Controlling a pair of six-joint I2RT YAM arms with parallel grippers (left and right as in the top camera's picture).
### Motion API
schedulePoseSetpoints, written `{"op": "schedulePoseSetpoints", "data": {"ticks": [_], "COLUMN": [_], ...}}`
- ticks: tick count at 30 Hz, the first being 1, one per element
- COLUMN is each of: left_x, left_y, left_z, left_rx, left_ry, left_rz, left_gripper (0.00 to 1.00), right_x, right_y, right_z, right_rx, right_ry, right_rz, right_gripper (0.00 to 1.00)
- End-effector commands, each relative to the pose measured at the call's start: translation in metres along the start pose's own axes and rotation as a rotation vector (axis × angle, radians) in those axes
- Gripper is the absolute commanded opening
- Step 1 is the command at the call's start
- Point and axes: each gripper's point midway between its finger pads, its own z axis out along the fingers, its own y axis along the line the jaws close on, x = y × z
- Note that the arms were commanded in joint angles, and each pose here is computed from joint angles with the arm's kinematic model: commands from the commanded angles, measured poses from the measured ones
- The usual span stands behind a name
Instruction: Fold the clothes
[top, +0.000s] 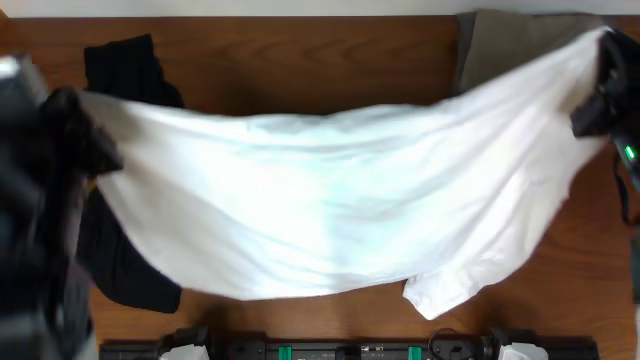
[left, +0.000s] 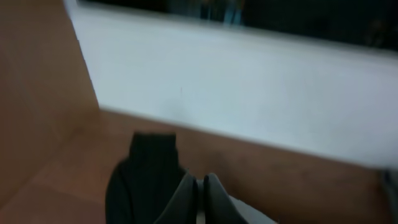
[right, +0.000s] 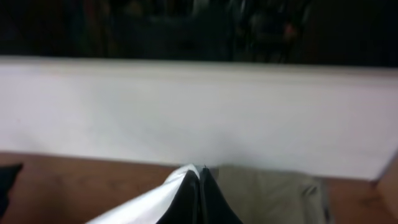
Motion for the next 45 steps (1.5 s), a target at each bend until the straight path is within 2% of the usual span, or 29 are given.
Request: {"op": "schedulePoseSetpoints", "data": {"ticks": [1,11,15,24,29,30,32,35,41,43,45], "left_x": [0.019,0.108,0.153,0.247,0.283,0.287,0.29,0.287,0.294,0.303,0.312], "left_y": [0.008,0.02,0.026,0.037,0.039,0.04,0.04,0.039,0.035,0.027,0.021], "left_z": [0.044,0.182,0.24,0.348,0.377,0.379,0.381,0.383,0.378,0.37,0.36], "left_rx": [-0.037,-0.073,-0.083,-0.088,-0.08,-0.08,-0.079,-0.076,-0.057,-0.015,0.02], "left_ry": [0.113,0.448,0.544,0.613,0.627,0.631,0.63,0.619,0.654,0.705,0.762], "left_rz": [0.009,0.007,0.006,0.006,0.005,0.005,0.004,0.004,-0.002,-0.021,-0.039], "left_gripper": [0.06,0.05,0.06,0.06,0.07,0.13,0.35,0.56,0.71,0.75,0.79], "right_x": [0.019,0.132,0.183,0.307,0.346,0.348,0.348,0.343,0.341,0.344,0.346], "right_y": [0.0,-0.002,0.004,0.02,0.029,0.03,0.033,0.036,0.056,0.06,0.063], "right_z": [0.033,0.155,0.201,0.293,0.312,0.313,0.314,0.317,0.324,0.329,0.332], "right_rx": [-0.038,-0.146,-0.195,-0.241,-0.236,-0.237,-0.242,-0.249,-0.291,-0.293,-0.299], "right_ry": [0.077,0.384,0.468,0.568,0.598,0.601,0.598,0.573,0.53,0.514,0.505], "right_rz": [0.004,0.068,0.049,0.072,0.143,0.144,0.139,0.134,0.071,0.049,0.045], "right_gripper": [0.01,0.01,0.06,0.07,0.08,0.09,0.13,0.21,0.53,0.61,0.65]}}
